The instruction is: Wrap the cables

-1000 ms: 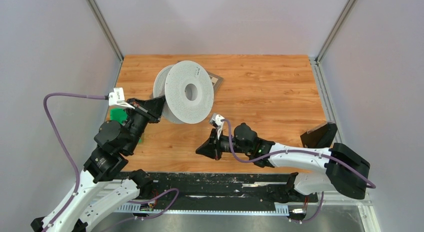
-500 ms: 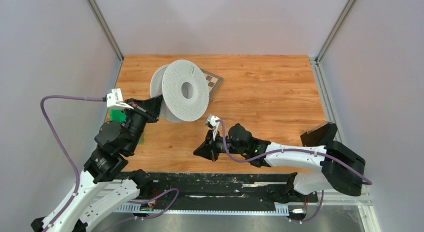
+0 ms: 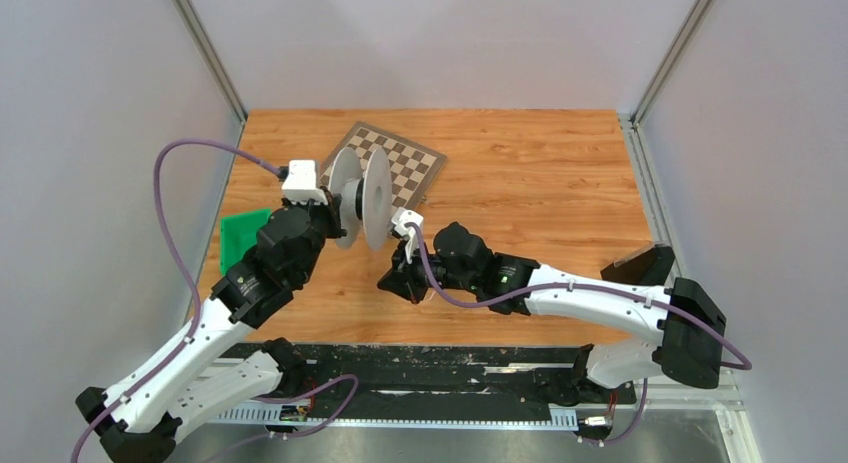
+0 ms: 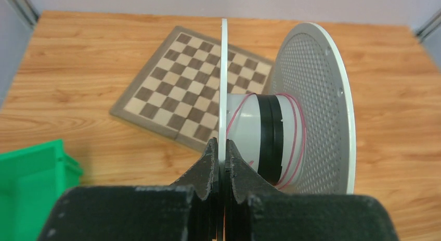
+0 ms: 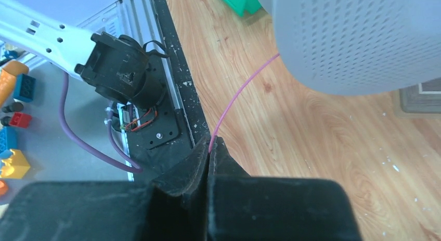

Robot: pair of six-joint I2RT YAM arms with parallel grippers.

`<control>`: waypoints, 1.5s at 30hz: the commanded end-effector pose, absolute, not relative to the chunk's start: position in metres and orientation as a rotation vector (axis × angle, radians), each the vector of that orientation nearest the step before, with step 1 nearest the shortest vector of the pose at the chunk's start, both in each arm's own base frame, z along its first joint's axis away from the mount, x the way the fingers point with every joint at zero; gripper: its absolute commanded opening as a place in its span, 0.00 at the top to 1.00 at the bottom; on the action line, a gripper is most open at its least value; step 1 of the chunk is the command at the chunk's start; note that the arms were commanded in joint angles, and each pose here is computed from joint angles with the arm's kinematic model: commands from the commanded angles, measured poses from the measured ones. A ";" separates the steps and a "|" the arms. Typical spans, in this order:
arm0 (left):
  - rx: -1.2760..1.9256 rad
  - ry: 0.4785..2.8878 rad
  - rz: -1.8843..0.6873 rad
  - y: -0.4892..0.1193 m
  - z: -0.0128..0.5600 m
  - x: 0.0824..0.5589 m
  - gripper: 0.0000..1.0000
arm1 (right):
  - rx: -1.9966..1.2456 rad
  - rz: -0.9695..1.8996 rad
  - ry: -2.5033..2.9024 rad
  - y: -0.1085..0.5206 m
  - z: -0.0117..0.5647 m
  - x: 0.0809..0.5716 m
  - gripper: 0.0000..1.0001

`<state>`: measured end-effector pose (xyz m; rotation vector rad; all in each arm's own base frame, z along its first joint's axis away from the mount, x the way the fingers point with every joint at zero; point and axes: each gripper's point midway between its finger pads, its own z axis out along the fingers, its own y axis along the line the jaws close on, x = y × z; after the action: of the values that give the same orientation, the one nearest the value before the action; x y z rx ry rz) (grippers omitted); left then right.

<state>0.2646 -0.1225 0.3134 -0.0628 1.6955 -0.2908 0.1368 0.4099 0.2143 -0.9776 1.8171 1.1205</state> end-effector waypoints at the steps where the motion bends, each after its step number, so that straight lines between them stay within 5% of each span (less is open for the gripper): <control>1: 0.009 1.584 -0.119 -0.106 0.350 0.269 1.00 | -1.008 1.079 1.665 0.402 0.270 0.140 1.00; 22: 0.894 1.517 -0.063 -0.138 0.301 0.218 1.00 | -1.075 0.745 1.466 0.398 0.302 0.200 1.00; 45: 1.411 1.245 -0.195 -0.168 0.298 0.163 1.00 | -1.335 0.570 1.273 0.346 0.279 0.179 1.00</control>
<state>0.1717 -0.1604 0.2616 1.3679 1.3972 -0.1803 0.1765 0.3567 0.2632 -1.3199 1.3685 0.6318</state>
